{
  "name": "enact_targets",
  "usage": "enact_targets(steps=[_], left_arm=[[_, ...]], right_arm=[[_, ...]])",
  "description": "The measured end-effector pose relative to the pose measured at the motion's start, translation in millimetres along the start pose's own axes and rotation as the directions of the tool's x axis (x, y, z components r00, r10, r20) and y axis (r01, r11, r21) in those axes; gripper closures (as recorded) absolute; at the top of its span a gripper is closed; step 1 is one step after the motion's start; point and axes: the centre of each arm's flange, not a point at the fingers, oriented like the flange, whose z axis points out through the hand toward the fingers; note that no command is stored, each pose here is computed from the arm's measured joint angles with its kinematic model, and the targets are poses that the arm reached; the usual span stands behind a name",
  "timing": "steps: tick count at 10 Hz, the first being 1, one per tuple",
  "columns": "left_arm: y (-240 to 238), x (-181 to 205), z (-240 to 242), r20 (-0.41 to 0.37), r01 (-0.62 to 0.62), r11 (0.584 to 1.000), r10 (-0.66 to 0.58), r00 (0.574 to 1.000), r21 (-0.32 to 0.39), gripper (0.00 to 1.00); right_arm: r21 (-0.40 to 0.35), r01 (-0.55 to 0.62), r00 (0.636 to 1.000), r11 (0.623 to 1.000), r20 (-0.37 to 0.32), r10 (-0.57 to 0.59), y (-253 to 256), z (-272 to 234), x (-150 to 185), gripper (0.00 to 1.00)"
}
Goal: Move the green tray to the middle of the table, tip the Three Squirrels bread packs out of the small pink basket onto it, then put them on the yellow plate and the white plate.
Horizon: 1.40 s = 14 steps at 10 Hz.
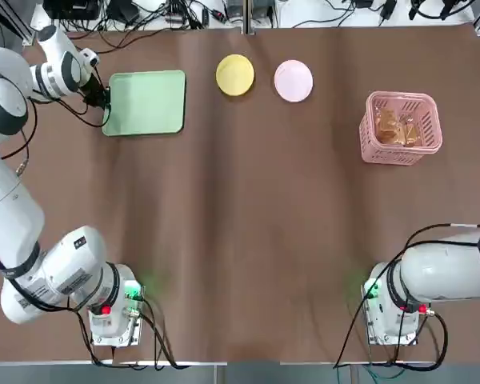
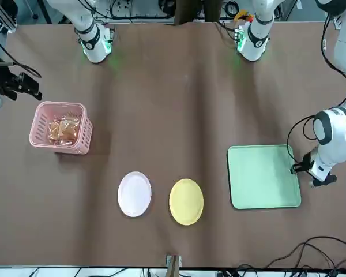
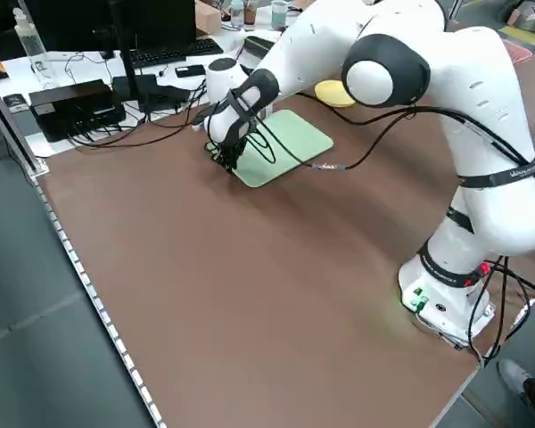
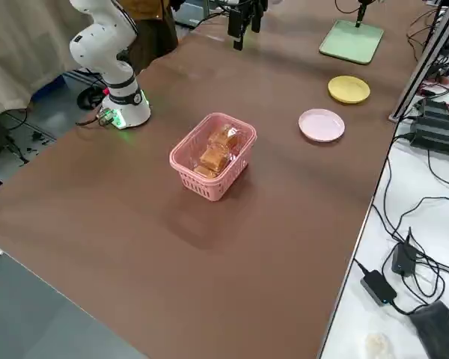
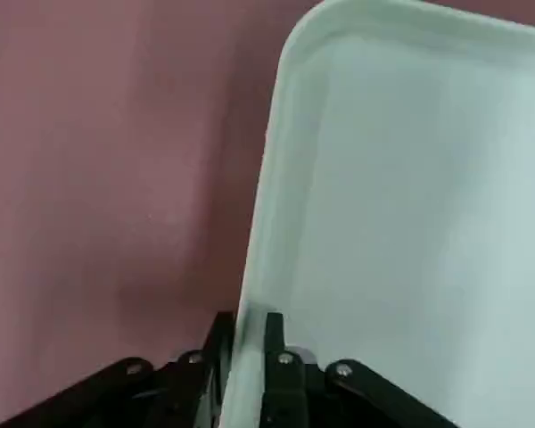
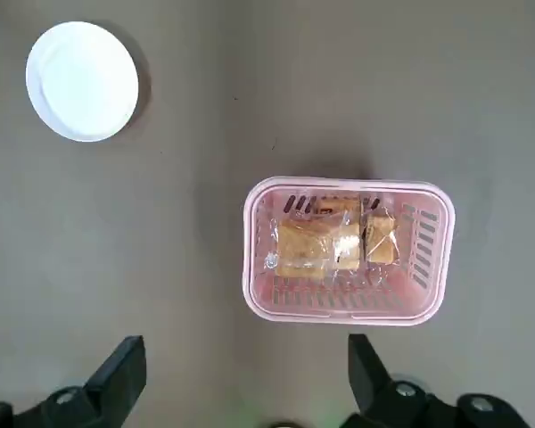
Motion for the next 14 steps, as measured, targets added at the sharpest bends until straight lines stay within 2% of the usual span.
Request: enact_targets(steps=[3,5,7,10,12,14], left_arm=[[8,0,1,0.003,-0.021,1.000,0.021,1.000,0.000,0.86],[35,-13,3,0.025,-0.064,0.998,0.064,0.998,-0.010,0.87],[75,-52,6,0.081,-0.120,0.993,0.121,0.989,-0.022,0.90],[141,-140,11,0.143,-0.216,0.976,0.219,0.965,-0.031,0.90],[195,-195,15,0.199,-0.229,0.973,0.231,0.952,-0.033,0.90],[256,-227,18,0.221,-0.239,0.970,0.243,0.944,-0.048,0.92]], right_arm=[[0.000,0.001,1.000,1.000,0.000,-0.001,-1,0,0,0.00],[0.000,0.002,1.000,1.000,0.000,-0.002,-1,0,0,0.00],[0.000,0.005,1.000,1.000,0.000,-0.005,-3,0,0,0.00],[0.000,0.007,1.000,1.000,0.000,-0.007,-4,0,0,0.00],[0.000,0.007,1.000,1.000,0.000,-0.007,-4,0,0,0.00],[-0.001,0.006,1.000,1.000,0.007,-0.006,-3,4,0,0.00]])
